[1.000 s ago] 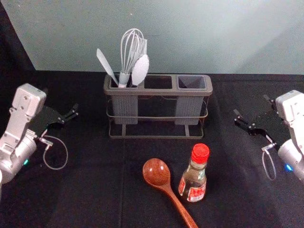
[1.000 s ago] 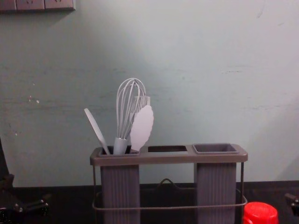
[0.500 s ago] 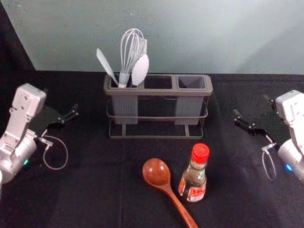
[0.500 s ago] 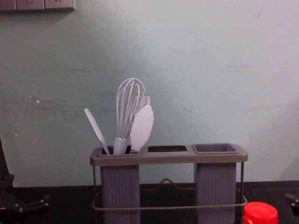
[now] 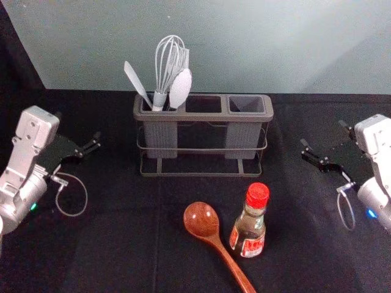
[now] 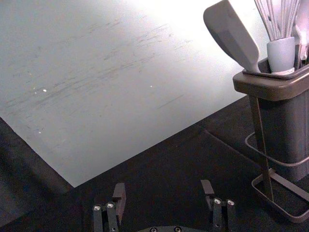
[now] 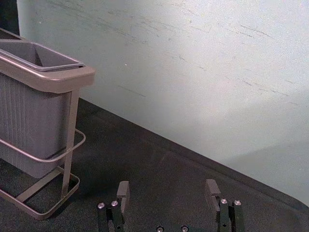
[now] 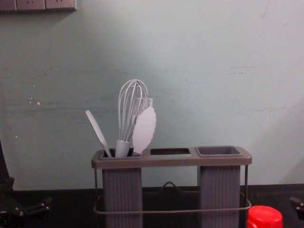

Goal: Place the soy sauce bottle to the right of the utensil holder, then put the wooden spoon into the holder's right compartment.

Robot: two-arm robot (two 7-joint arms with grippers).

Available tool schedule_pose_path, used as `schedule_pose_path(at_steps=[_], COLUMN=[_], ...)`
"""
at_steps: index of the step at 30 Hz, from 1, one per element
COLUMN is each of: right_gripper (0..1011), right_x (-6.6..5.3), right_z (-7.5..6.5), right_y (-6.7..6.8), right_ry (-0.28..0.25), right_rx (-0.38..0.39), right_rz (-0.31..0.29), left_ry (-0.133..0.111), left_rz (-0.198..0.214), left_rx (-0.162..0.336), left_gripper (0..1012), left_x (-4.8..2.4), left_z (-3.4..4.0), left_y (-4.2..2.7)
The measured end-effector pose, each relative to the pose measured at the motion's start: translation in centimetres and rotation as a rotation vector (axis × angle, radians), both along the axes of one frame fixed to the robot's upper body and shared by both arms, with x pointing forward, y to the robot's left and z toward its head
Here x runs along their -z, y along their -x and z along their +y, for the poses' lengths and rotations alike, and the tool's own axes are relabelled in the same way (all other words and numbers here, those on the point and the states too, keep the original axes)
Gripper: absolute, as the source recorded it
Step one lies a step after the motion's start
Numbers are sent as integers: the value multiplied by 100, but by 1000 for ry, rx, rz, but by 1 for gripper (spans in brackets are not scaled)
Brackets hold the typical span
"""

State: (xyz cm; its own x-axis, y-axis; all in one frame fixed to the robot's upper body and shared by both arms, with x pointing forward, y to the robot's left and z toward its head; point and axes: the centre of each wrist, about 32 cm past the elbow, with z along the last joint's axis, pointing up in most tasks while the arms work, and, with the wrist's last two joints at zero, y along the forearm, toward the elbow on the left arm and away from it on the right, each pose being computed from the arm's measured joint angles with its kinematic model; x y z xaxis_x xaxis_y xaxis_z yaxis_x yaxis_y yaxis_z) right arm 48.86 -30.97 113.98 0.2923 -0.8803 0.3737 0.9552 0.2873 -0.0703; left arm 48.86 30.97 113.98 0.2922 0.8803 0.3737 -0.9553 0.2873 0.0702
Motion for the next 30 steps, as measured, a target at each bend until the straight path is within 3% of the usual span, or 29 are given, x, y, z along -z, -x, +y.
schedule_pose_path(at_steps=[30], right_gripper=[1002], right_x=[-2], right_z=[-41], right_y=[48], right_ry=[-9], right_rx=[10], right_rz=[-10], left_ry=[0], left_rz=[0], left_rx=[0], left_gripper=[1011], left_x=[0], left_z=[0], left_y=[0])
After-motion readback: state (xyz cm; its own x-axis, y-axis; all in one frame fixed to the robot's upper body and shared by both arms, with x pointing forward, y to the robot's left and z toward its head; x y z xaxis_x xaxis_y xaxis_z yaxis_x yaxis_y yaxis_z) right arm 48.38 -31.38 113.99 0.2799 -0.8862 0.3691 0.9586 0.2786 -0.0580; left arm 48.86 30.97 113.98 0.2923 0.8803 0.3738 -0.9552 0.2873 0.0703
